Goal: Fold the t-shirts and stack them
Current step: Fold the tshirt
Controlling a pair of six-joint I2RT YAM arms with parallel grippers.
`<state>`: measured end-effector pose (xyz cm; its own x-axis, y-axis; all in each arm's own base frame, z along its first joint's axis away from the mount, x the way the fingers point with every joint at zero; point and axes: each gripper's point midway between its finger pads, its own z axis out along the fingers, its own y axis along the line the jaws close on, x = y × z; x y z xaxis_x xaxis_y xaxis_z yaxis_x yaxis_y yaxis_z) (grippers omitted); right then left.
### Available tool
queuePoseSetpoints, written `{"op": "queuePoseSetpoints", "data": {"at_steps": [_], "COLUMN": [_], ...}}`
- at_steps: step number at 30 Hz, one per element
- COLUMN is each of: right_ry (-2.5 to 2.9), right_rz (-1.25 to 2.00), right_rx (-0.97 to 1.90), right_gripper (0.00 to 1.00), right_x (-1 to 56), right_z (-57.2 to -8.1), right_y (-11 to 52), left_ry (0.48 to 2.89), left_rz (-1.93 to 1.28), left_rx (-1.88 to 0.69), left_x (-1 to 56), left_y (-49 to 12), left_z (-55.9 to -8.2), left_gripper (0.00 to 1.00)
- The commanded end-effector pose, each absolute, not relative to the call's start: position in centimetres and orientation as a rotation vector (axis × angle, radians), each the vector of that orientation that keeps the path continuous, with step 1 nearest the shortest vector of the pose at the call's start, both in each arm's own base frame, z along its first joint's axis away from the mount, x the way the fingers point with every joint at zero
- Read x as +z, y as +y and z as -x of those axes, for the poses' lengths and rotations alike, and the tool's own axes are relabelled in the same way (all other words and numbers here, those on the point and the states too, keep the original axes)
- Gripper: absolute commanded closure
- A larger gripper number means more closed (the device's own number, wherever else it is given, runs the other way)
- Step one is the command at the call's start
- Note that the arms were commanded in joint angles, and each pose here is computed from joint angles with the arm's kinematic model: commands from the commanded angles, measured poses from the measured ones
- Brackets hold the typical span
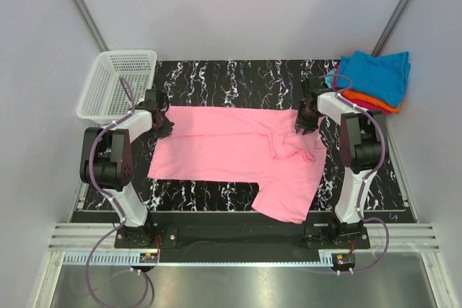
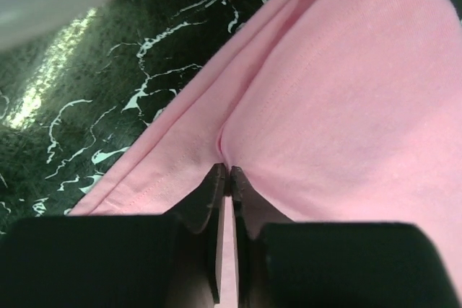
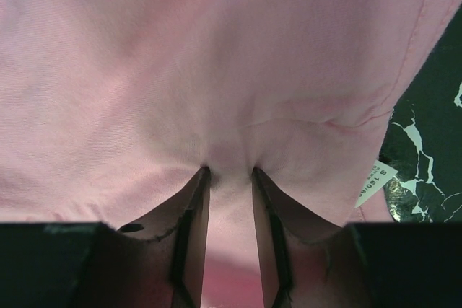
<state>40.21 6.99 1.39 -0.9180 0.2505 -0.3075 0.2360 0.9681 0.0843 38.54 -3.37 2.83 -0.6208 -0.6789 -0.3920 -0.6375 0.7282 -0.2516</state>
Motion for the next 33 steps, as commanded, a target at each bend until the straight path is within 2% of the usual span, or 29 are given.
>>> {"op": "queuePoseSetpoints", "data": {"at_steps": [1,15,26,29,30,33], "right_ry": [2.882,2.872,2.887,2.887,2.884,2.860], "right_rz": [-0.354,-0.370,-0.370,-0.368,-0.374,-0.370], "right_rx": [-0.058,-0.086,-0.149,-0.123,-0.110,-0.061], "right_gripper": [0.64,0.67,0.69,0.68,0.68,0.66], "right_x": [-1.2,-0.9,-1.3,-1.0,-0.8,0.4], "right_z": [-38.3,-38.2,-37.5,-37.5,-37.6,-37.8], "right_y": [5.3,4.8,4.2,4.4,4.6,5.2], "left_ry": [2.373,2.282,2.328,2.337,2.337,2.335], "left_rz": [1.000,1.031,1.049,1.046,1.043,1.015], "left_rx": [-0.047,0.125,0.177,0.178,0.174,0.127], "left_x": [4.5,6.8,5.5,5.3,5.3,5.9], "left_y": [-1.6,1.2,1.5,1.5,1.5,0.9], "left_z": [-39.3,-38.3,-38.1,-38.0,-38.0,-38.4], "left_gripper": [0.98,1.00,1.00,0.79,0.69,0.59]}}
